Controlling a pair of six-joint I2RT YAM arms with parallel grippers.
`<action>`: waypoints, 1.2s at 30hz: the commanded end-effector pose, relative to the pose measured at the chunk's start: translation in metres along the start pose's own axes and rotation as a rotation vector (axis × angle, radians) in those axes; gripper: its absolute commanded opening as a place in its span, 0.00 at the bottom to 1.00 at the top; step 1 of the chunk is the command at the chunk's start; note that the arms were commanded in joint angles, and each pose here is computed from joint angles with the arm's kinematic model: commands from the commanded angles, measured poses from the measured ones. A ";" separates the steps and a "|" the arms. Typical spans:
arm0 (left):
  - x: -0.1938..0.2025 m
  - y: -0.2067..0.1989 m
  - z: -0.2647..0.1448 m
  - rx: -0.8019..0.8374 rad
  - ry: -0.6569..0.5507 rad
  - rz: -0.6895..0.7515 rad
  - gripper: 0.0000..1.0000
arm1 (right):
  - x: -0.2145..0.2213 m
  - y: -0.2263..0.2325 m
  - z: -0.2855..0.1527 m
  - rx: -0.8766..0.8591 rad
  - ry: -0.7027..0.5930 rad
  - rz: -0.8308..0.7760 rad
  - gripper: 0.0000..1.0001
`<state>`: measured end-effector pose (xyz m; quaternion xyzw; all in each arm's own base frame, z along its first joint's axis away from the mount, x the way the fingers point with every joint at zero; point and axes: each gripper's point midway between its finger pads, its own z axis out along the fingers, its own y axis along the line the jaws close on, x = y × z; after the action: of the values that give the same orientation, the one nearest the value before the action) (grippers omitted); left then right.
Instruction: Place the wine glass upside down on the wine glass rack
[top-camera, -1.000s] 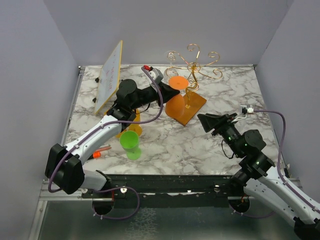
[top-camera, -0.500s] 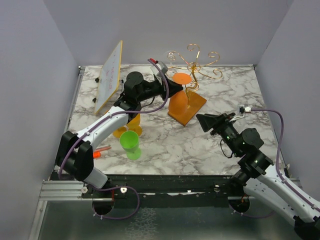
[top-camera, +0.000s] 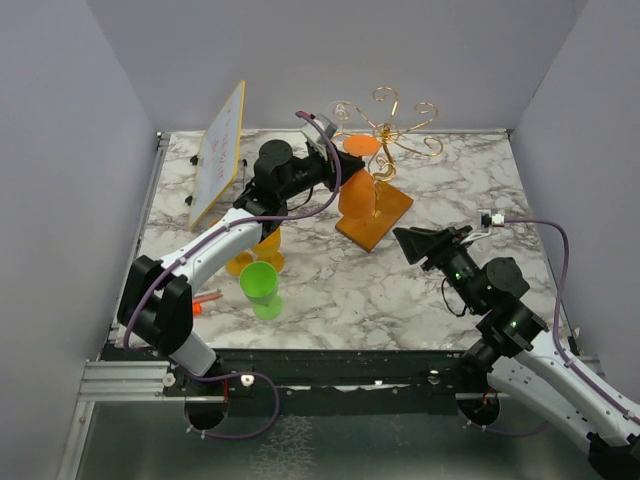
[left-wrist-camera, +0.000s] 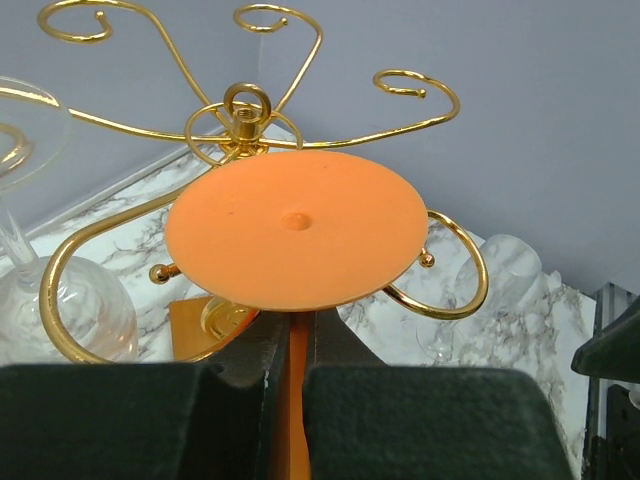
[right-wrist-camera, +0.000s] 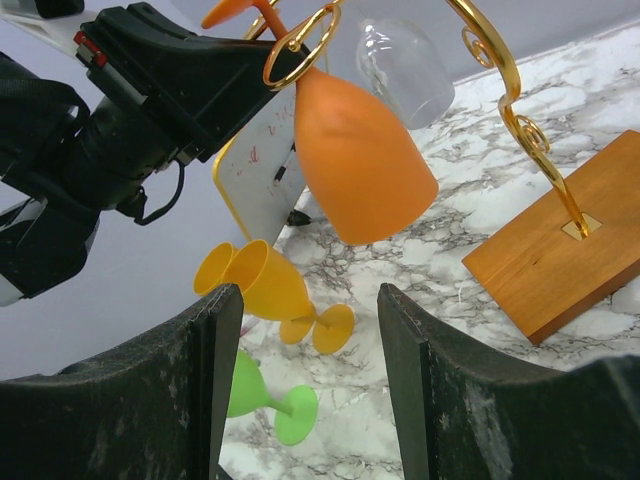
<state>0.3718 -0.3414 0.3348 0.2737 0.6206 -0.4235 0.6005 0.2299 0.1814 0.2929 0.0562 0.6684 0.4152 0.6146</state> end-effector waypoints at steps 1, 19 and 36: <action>-0.018 0.015 0.006 -0.082 -0.057 0.011 0.00 | -0.011 0.011 -0.002 -0.030 -0.023 0.019 0.61; -0.021 0.000 -0.003 -0.094 -0.071 0.071 0.00 | -0.013 0.017 0.001 -0.046 -0.030 0.046 0.61; -0.018 0.014 -0.016 -0.209 -0.089 0.042 0.00 | -0.039 0.008 0.023 0.125 -0.099 0.198 0.69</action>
<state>0.3759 -0.3340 0.3276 0.2349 0.6396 -0.3715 0.6307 0.2497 0.1846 0.3199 0.1342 0.6634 0.4324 0.5958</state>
